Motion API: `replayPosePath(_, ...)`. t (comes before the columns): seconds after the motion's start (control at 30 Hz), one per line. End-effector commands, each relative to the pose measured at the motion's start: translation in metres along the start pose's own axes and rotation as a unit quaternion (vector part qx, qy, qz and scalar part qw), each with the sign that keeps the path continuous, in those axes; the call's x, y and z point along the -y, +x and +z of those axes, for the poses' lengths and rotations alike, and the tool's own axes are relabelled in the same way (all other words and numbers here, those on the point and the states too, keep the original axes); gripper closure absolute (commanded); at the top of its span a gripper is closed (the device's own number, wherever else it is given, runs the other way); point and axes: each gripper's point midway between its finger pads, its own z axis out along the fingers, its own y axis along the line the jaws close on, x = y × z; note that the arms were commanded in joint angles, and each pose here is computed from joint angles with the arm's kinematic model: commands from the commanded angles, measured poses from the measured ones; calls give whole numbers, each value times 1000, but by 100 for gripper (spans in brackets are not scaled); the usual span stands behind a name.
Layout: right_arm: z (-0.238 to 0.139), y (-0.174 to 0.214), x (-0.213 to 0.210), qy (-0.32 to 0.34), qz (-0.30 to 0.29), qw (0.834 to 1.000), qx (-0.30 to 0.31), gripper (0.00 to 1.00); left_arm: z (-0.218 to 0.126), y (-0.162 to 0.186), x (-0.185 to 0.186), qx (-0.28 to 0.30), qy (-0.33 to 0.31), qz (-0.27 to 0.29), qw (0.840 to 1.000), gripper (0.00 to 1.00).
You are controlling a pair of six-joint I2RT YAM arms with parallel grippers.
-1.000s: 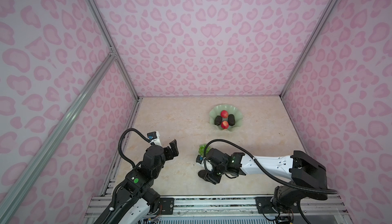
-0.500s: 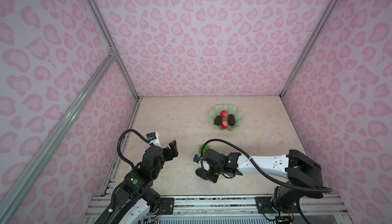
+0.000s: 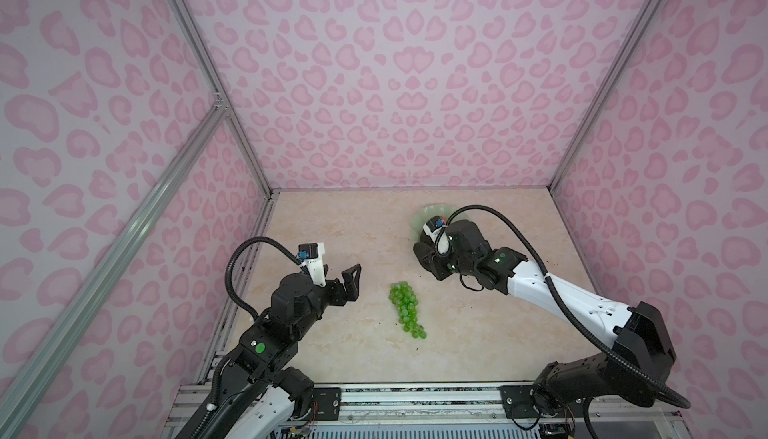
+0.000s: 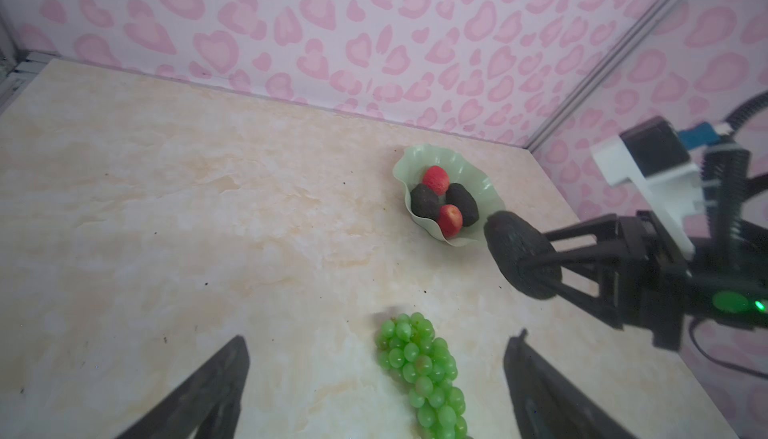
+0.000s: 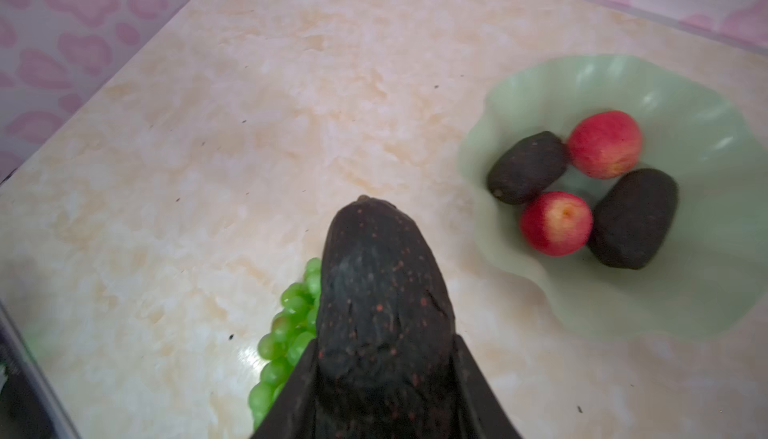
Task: Place and organize the fake fruits in the fruit bowl
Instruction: 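Carry the avocado with the right gripper and set it in the bowl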
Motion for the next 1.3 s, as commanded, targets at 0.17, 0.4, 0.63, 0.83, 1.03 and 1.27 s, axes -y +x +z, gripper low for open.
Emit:
replayPosePath(0.17, 41, -27, 103, 99, 122, 988, 5, 81, 24, -7, 58, -50, 128, 54, 989, 2)
replayPosePath(0.4, 71, -44, 157, 145, 128, 981, 8, 81, 38, -6, 63, -61, 134, 51, 988, 2)
replayPosePath(0.63, 111, -52, 195, 160, 82, 983, -27, 80, 43, -3, 64, -70, 138, 52, 987, 2)
replayPosePath(0.83, 137, -45, 209, 174, 30, 982, -60, 78, 46, 1, 63, -77, 136, 51, 986, 2)
replayPosePath(1.03, 149, -35, 209, 168, 6, 982, -85, 55, 48, 2, 63, -80, 134, 52, 986, 2)
replayPosePath(1.27, 131, -51, 199, 164, -1, 985, -60, 40, 49, 4, 61, -82, 130, 53, 987, 2)
